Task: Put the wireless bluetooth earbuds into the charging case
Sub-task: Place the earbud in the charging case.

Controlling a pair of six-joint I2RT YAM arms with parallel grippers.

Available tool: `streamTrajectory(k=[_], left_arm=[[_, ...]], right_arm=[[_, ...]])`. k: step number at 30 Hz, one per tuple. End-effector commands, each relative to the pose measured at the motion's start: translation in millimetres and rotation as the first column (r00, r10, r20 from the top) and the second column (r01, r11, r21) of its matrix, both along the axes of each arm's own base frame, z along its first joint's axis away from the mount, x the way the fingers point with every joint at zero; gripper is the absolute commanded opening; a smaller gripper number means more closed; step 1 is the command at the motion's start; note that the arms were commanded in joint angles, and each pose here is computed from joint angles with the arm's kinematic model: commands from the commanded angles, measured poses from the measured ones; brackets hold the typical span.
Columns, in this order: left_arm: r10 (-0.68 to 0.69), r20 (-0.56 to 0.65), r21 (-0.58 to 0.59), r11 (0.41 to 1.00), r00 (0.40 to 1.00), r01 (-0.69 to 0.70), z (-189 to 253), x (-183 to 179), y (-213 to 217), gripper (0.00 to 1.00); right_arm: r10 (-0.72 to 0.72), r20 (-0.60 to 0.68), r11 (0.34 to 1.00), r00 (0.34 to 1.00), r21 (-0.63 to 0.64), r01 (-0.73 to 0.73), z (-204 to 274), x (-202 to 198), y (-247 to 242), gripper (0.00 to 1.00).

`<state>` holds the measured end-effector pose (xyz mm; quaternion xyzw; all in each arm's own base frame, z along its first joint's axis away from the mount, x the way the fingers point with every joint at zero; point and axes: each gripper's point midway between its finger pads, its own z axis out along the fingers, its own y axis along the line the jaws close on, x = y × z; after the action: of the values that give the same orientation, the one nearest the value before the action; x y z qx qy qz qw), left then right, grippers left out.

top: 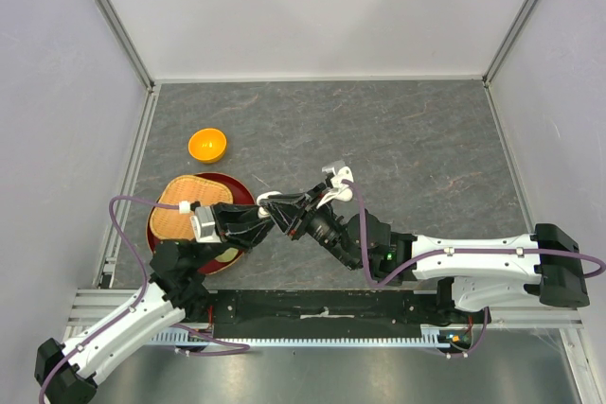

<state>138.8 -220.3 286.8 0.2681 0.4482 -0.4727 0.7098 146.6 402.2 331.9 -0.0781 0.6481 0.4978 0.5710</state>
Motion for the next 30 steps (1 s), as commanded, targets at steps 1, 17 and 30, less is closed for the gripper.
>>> streamTrajectory(k=[1, 17, 30], left_arm=[[0.058, 0.125, -0.112, 0.993, 0.990, -0.044, 42, -6, 16, 0.02], [0.075, 0.114, -0.102, 0.993, 0.991, -0.063, 39, -2, 16, 0.02], [0.055, 0.107, -0.074, 0.996, 0.993, -0.047, 36, -4, 13, 0.02]], right_arm=[[-0.006, -0.022, 0.997, 1.000, -0.079, 0.004, -18, -1, -1, 0.00], [-0.071, 0.020, 0.983, 0.997, -0.167, 0.074, -20, 7, -14, 0.00], [-0.075, 0.032, 0.984, 0.997, -0.161, 0.079, -12, 9, -15, 0.00]])
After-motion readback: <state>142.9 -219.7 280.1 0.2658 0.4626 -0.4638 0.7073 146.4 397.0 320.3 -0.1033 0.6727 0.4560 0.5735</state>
